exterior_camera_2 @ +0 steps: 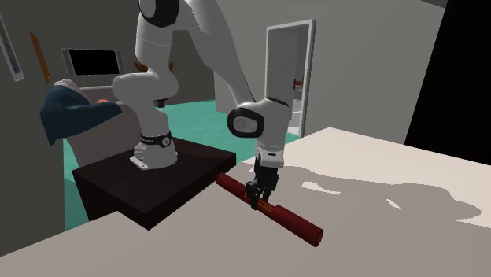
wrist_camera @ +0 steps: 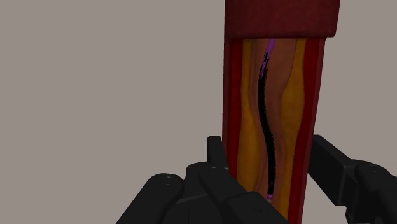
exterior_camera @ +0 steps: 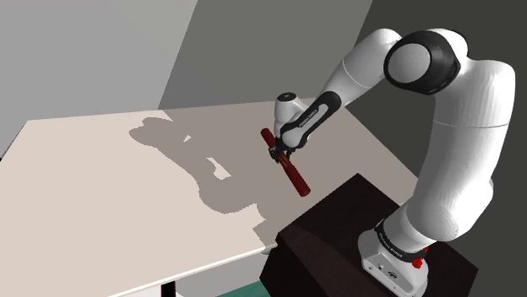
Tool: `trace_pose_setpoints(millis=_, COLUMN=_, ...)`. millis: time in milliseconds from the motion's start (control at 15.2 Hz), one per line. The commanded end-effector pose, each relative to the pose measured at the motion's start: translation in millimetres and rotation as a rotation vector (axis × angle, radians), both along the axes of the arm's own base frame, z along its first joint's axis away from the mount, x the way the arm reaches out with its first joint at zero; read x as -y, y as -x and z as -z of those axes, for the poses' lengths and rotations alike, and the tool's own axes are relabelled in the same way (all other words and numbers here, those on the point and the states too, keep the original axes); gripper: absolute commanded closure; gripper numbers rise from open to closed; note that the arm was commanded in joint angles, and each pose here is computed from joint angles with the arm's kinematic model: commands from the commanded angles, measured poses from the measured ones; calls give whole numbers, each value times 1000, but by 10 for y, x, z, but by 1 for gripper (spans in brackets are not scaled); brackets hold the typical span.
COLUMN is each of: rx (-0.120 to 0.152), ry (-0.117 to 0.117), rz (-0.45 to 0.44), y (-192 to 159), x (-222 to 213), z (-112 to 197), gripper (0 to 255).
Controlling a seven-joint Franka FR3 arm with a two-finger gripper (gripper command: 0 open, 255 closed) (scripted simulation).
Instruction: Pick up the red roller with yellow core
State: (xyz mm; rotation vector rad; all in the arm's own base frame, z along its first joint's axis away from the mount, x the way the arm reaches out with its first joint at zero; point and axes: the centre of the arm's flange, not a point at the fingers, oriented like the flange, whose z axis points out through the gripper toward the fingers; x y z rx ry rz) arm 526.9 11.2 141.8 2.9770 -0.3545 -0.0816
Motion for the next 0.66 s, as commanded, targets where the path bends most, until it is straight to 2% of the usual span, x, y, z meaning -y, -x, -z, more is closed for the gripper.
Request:
trace_pose_setpoints(millis=0, rx=1, ry=0, rz=0, y=15, x=-3, z=-110, gripper=255)
trace_pose_setpoints(millis=462, rx=1, ry=0, rz=0, y=15, x=-3, z=-480, gripper=255)
trace_pose_setpoints(millis=594, rx=1, ry=0, rz=0, y=15, x=-3, z=-488, gripper=255)
